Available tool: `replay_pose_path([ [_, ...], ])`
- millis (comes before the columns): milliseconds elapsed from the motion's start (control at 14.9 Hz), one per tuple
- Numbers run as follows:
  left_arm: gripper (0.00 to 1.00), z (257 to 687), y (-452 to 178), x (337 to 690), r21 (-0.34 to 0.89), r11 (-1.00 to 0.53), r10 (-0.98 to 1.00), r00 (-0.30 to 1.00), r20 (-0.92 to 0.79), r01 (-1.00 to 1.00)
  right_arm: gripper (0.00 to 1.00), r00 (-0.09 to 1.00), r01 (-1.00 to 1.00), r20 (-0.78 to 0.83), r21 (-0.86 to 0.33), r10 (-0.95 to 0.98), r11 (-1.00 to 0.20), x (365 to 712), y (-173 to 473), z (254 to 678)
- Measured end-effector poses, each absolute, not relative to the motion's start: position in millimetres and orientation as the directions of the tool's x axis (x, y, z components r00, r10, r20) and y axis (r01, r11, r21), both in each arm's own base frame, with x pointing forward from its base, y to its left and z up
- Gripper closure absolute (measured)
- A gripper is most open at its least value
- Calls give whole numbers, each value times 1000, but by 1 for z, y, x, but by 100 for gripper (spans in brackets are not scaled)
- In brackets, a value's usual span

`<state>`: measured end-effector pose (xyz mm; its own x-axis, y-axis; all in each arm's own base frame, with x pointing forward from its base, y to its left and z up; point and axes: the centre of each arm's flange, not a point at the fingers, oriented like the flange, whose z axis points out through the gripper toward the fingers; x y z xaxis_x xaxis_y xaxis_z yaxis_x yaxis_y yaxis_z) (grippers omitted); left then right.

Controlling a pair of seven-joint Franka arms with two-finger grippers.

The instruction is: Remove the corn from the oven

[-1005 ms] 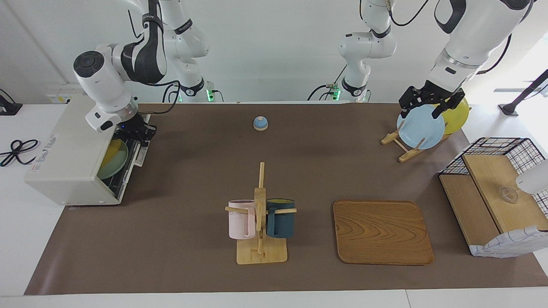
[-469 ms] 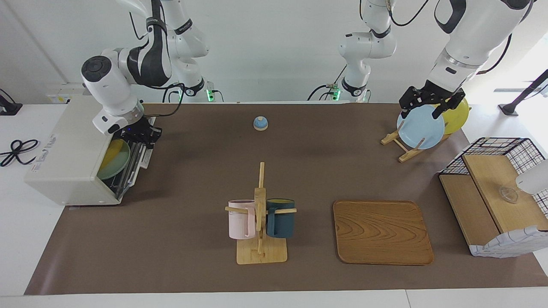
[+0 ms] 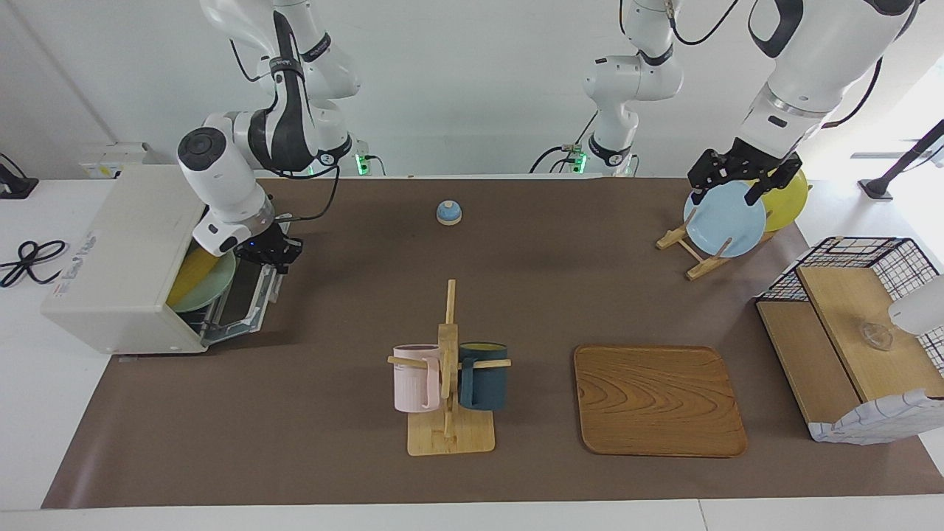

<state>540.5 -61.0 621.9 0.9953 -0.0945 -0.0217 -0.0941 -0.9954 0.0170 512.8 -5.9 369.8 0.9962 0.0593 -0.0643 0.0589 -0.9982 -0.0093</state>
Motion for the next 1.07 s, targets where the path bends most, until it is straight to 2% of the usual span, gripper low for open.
replay_pose_path([
  [1072,0,616,-61,541,17,-995,-94,995,-20,-94,99,995,65,-74,-9,66,-998,519,7,299],
])
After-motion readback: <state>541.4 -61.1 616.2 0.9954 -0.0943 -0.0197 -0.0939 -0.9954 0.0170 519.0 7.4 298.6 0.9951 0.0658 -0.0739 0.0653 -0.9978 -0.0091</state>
